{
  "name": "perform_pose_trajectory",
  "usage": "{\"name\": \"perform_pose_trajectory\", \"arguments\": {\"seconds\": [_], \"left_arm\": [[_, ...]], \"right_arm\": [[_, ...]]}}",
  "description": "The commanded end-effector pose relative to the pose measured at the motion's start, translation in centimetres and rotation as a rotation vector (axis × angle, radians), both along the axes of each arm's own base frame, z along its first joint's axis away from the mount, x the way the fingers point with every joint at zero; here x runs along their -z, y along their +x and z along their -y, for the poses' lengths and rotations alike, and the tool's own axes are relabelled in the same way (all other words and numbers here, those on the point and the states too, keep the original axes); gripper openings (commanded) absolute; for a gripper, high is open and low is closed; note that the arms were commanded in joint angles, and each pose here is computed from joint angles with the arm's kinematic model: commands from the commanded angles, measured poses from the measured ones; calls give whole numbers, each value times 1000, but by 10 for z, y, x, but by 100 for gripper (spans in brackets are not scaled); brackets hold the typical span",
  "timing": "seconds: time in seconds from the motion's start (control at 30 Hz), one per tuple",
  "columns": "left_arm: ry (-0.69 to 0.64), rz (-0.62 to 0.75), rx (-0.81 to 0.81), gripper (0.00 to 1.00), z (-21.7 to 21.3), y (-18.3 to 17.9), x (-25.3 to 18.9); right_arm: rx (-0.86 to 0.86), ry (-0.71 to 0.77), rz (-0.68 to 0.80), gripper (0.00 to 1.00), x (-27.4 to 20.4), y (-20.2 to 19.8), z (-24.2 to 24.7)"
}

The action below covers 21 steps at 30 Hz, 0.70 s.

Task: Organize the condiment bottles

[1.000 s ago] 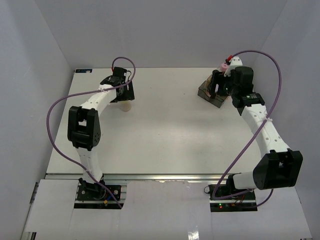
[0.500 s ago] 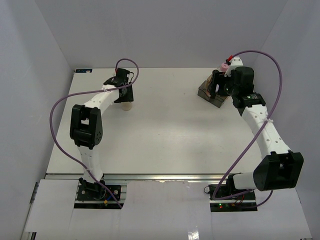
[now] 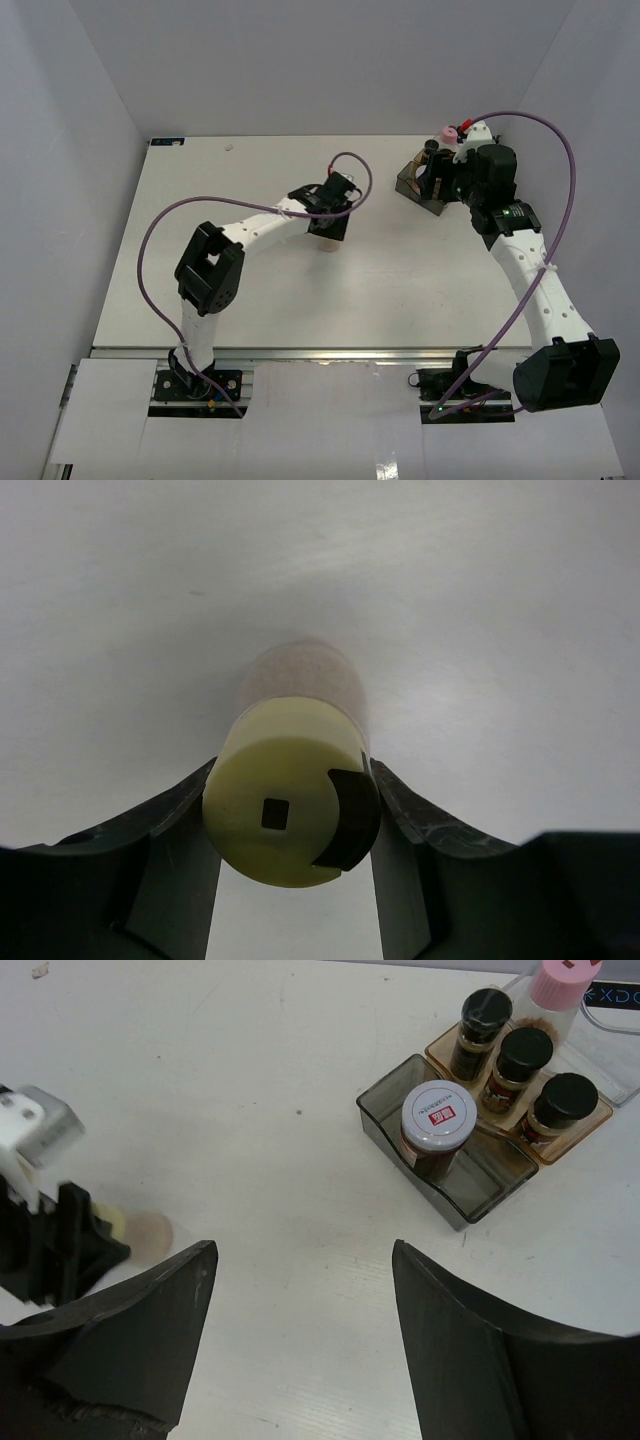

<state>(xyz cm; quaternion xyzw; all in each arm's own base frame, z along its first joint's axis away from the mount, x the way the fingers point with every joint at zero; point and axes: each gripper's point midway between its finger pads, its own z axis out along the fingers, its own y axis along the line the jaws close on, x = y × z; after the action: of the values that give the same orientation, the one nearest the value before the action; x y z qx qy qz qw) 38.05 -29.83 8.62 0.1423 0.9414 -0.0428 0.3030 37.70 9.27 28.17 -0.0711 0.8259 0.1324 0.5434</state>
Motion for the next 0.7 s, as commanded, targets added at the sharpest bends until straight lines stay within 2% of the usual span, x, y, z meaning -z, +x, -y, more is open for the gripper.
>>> {"name": "perform_pose_trajectory", "arguments": {"seconds": [0.0, 0.07, 0.17, 0.27, 0.3, 0.4, 0.57, 0.67], "left_arm": [[-70, 16, 52, 3, 55, -31, -19], [-77, 18, 70, 7, 68, -38, -20], [-56, 23, 99, 26, 84, -53, -19], [-48, 6, 110, 59, 88, -59, -14], [-50, 0, 125, 77, 90, -61, -15], [-53, 1, 123, 97, 89, -65, -20], [-106, 32, 119, 98, 87, -68, -51], [-119, 59, 73, 98, 71, -60, -77]], "right_arm": [[21, 9, 23, 77, -9, -14, 4], [27, 7, 25, 77, -10, -17, 6], [36, 7, 33, 77, -13, -21, 8], [39, 8, 32, 77, -14, -23, 9], [37, 9, 31, 78, -14, -23, 8], [1, 6, 7, 78, -9, -24, 3], [-40, 22, -5, 78, -10, -23, -5], [-91, 45, -21, 77, -14, -24, -16]]}}
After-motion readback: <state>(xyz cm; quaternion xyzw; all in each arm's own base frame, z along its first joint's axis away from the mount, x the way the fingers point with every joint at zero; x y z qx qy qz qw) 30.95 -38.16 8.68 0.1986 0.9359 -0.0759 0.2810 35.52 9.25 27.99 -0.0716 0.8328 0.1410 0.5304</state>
